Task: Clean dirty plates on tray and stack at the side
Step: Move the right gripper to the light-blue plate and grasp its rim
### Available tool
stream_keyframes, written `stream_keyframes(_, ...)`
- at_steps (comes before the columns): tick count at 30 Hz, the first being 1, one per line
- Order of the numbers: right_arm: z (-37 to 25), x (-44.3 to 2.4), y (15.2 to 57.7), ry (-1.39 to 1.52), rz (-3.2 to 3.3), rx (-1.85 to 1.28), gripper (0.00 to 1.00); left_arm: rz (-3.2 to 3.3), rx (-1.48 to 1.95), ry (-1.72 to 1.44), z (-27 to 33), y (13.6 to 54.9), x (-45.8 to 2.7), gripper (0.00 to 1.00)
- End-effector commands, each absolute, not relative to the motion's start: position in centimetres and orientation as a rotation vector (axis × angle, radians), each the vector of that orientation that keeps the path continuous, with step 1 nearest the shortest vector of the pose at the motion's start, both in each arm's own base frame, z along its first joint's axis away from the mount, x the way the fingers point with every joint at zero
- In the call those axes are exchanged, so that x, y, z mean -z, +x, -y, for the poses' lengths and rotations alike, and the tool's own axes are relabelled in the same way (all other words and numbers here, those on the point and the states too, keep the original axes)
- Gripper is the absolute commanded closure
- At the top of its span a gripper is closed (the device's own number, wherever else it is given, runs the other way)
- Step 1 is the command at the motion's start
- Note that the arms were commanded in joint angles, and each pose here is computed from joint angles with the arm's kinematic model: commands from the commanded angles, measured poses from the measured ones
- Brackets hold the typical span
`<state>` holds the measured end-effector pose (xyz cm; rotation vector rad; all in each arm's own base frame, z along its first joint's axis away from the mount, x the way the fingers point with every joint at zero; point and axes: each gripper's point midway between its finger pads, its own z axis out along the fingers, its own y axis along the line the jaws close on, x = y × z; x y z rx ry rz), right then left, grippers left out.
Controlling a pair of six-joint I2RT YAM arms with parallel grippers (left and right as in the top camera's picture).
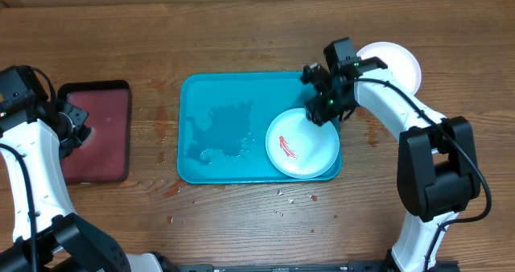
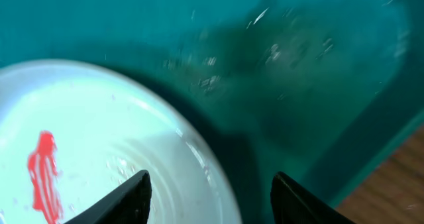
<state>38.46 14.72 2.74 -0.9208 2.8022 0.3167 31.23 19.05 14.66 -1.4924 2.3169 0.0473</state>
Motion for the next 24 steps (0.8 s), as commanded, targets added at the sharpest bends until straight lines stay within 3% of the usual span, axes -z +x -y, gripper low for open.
stream_keyframes(1, -15.0, -2.4, 37.0, -1.02, -2.777, -0.378, 0.41, -2.315, -0.035, -1.48, -19.0, 31.5, -14.8, 0.96)
stream_keyframes(4, -15.0, -2.0, 36.4, -1.028, -2.792, -0.388, 0.45, -2.316, -0.034, -1.48, -19.0, 31.5, -14.8, 0.96)
stream_keyframes(6, -15.0, -1.8, 36.2, -1.01, -2.805, -0.391, 0.62, -2.318, -0.021, -1.478, -18.8, 31.6, -14.8, 0.96)
stream_keyframes(10, -15.5, -1.8, 36.7, -0.876, -2.831, -0.424, 0.84, -2.319, -0.017, -1.477, -18.8, 31.6, -14.8, 0.96)
stream_keyframes(14, -17.5, -2.3, 37.5, -0.718, -2.825, -0.497, 0.96, -2.327, 0.04, -1.466, -18.2, 32.0, -14.8, 0.96)
stream_keyframes(21, -23.5, -3.2, 37.7, -0.628, -2.758, -0.581, 0.94, -2.458, 0.313, -1.088, -12.7, 35.6, -15.7, 0.96)
stream_keyframes(24, -25.8, -3.5, 37.3, -0.65, -2.723, -0.574, 0.73, -2.496, 0.342, -0.993, -10.1, 36.6, -15.8, 0.96)
